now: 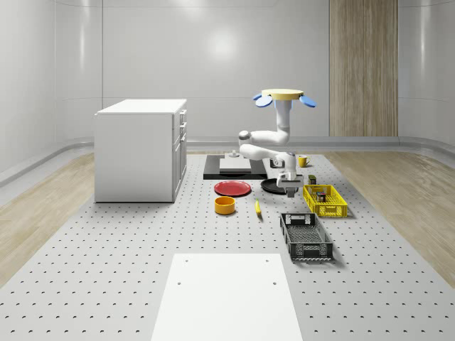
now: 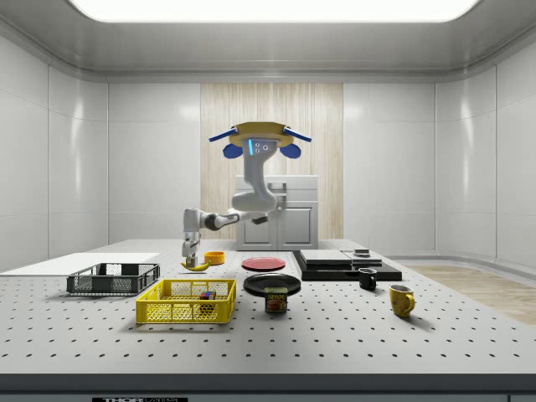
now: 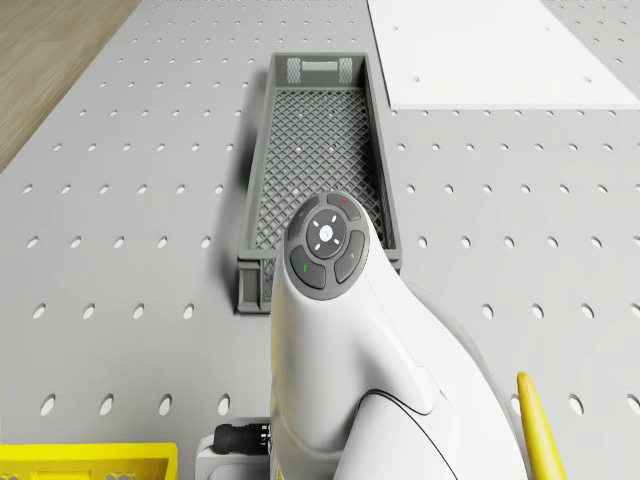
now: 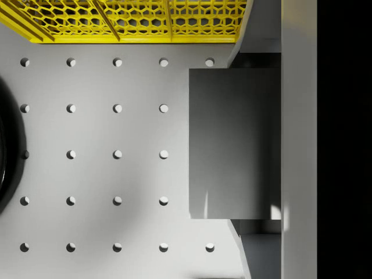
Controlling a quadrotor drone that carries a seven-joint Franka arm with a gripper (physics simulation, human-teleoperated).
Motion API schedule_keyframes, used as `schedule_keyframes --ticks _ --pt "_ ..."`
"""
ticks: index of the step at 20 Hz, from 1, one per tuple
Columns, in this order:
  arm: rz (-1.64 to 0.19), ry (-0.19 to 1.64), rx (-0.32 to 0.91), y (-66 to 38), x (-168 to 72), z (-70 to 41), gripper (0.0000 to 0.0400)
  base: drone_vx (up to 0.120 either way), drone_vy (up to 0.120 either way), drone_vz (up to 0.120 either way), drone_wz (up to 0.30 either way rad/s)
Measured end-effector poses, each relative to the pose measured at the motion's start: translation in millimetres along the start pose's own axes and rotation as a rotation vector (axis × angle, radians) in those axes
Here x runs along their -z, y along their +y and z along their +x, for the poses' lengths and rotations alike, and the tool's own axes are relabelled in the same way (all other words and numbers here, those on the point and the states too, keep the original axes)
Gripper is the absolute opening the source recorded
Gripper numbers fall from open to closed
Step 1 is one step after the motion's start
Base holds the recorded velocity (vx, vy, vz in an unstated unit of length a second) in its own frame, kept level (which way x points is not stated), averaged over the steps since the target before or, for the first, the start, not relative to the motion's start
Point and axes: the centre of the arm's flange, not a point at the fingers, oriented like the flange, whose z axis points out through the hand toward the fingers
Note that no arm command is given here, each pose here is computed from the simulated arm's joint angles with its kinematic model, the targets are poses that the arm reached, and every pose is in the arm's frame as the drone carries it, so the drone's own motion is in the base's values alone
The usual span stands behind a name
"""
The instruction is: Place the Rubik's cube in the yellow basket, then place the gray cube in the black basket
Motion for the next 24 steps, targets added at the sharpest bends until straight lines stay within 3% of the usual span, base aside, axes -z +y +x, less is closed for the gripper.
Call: schedule_keyframes --ticks 3,8,12,24 --pt "0.0 0.0 0.0 0.0 0.0 0.0 0.025 0.12 0.0 0.067 0.0" --pt "0.0 0.0 0.0 0.0 0.1 0.0 0.025 0.12 0.104 0.0 0.0" --pt "0.0 0.0 0.0 0.0 0.1 0.0 0.025 0.12 -0.06 0.0 0.0" --pt "0.0 0.0 0.0 0.0 0.1 0.0 0.025 0.12 0.0 0.0 0.0"
